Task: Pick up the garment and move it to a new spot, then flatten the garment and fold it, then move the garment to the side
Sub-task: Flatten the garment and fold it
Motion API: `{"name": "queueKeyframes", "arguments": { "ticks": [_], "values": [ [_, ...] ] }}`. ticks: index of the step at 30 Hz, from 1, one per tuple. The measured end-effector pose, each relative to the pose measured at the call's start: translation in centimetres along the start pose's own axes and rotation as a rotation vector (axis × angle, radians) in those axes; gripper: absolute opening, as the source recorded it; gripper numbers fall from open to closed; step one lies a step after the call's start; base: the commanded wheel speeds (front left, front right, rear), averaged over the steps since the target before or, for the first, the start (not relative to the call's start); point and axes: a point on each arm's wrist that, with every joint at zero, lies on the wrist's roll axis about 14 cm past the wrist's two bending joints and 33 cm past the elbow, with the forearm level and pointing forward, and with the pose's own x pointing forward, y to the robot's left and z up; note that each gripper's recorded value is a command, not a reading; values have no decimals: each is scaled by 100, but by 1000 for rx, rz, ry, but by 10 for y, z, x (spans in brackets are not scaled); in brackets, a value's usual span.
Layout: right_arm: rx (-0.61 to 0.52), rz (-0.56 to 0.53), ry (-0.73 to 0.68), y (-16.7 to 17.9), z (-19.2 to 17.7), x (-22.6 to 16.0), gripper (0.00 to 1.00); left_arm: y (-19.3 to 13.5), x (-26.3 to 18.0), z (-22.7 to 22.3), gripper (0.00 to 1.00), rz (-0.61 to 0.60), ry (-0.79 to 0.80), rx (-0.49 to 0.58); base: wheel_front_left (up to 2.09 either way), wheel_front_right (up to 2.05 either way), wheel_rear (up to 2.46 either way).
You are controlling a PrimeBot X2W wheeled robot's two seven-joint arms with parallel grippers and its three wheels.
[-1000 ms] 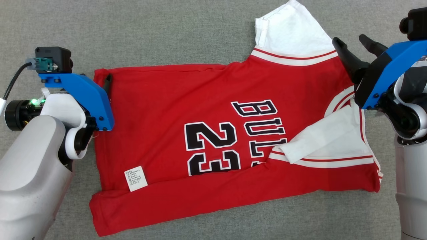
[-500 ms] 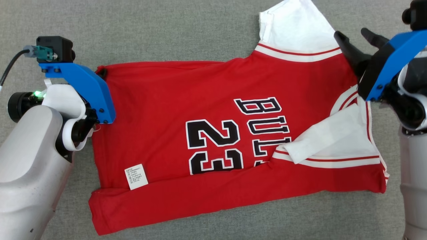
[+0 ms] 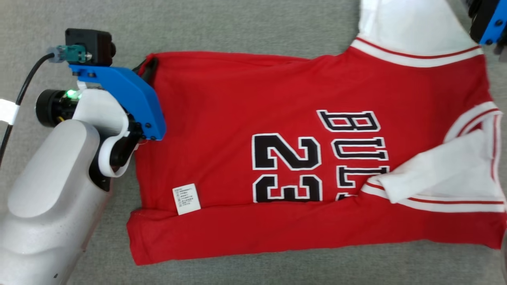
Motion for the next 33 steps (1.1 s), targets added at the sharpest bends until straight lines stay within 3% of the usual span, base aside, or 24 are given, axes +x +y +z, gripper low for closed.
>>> {"name": "queueKeyframes", "arguments": {
  "ticks": [13,14,15,17,28,33],
  "values": [
    [-50,49,152,23,-36,60,100,5,0,0,0,-8,-47,-19,0,0,0],
    [-54,51,155,23,-37,60,91,5,0,0,0,-7,-49,-20,0,0,0],
    [-56,53,157,24,-37,60,41,5,-1,1,0,-7,-54,-20,0,0,0],
    [-62,60,153,25,-36,59,0,5,-2,1,0,-5,-65,-23,0,0,0],
    [-69,98,-55,28,4,33,0,11,-11,15,0,22,-239,-46,0,0,0],
    [-59,132,-122,27,15,6,0,-3,-23,24,0,-51,-324,-34,0,0,0]
  ]
}}
